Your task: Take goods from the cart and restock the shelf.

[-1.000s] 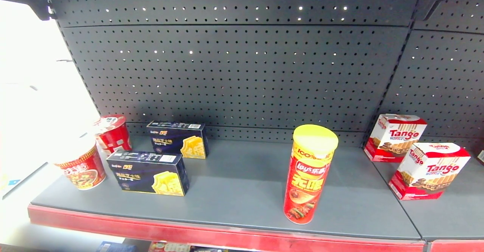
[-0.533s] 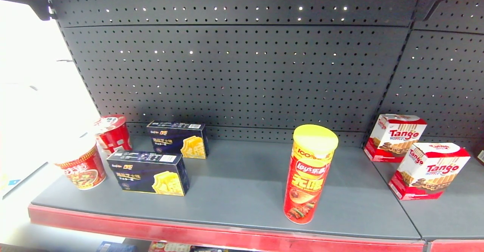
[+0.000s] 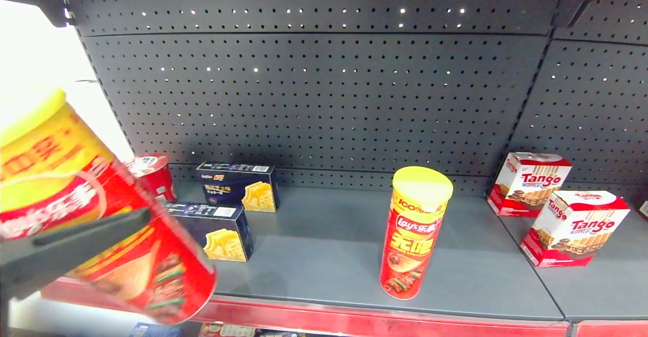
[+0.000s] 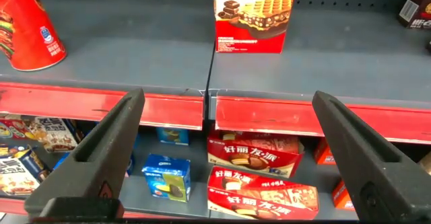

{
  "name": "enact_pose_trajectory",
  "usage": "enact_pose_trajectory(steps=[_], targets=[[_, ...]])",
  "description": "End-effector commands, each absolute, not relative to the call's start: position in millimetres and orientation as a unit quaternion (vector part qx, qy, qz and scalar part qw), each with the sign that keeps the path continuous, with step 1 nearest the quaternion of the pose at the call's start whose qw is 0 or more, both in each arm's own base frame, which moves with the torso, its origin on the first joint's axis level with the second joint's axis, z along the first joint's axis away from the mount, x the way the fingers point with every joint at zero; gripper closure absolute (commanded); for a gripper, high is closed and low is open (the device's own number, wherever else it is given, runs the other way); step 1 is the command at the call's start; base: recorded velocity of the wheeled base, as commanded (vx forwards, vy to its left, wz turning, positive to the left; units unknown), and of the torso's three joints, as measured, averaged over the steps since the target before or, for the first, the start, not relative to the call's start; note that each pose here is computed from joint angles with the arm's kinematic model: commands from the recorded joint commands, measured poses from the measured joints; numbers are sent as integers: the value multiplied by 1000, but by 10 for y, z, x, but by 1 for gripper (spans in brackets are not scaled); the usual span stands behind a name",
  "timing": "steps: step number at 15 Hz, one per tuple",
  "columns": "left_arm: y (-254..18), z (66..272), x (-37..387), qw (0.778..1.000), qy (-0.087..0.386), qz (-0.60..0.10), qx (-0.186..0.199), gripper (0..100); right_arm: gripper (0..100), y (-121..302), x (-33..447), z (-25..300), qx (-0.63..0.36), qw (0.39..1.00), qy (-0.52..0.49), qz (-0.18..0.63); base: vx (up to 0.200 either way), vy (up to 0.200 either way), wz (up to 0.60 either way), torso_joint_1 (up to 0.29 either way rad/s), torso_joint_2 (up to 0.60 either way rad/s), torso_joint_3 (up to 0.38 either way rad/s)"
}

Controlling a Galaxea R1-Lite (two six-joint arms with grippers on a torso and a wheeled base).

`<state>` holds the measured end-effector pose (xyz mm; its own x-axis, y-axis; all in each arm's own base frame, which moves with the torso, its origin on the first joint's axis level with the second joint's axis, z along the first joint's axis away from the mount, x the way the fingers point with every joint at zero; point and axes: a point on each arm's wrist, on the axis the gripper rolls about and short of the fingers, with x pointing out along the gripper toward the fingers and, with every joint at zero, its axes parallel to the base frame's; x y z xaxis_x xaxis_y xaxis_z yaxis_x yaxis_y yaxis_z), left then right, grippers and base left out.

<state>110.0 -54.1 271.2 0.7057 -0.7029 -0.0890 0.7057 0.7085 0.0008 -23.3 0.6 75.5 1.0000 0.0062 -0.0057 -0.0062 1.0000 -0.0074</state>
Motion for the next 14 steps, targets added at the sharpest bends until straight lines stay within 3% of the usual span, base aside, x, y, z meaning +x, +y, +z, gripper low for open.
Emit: enact_pose_trajectory(steps=[1, 4, 7, 11, 14], targets=[[-1162, 2633, 1852, 894, 74, -443, -9, 100, 0, 6, -232, 755, -4, 1000, 4, 3, 0, 0, 0, 0, 0, 0], [-1483, 2520, 2202, 886, 60, -460, -10, 100, 0, 6, -232, 755, -4, 1000, 4, 3, 0, 0, 0, 0, 0, 0], [-1669, 2453, 2652, 892, 62, -448, -14, 100, 0, 6, -232, 755, -4, 1000, 4, 3, 0, 0, 0, 0, 0, 0], [-1751, 2463, 2814, 895, 53, -442, -30, 100, 0, 6, -232, 755, -4, 1000, 4, 3, 0, 0, 0, 0, 0, 0], [-1668, 2446, 2856, 903, 55, -425, -31, 100, 0, 6, -232, 755, -4, 1000, 4, 3, 0, 0, 0, 0, 0, 0]])
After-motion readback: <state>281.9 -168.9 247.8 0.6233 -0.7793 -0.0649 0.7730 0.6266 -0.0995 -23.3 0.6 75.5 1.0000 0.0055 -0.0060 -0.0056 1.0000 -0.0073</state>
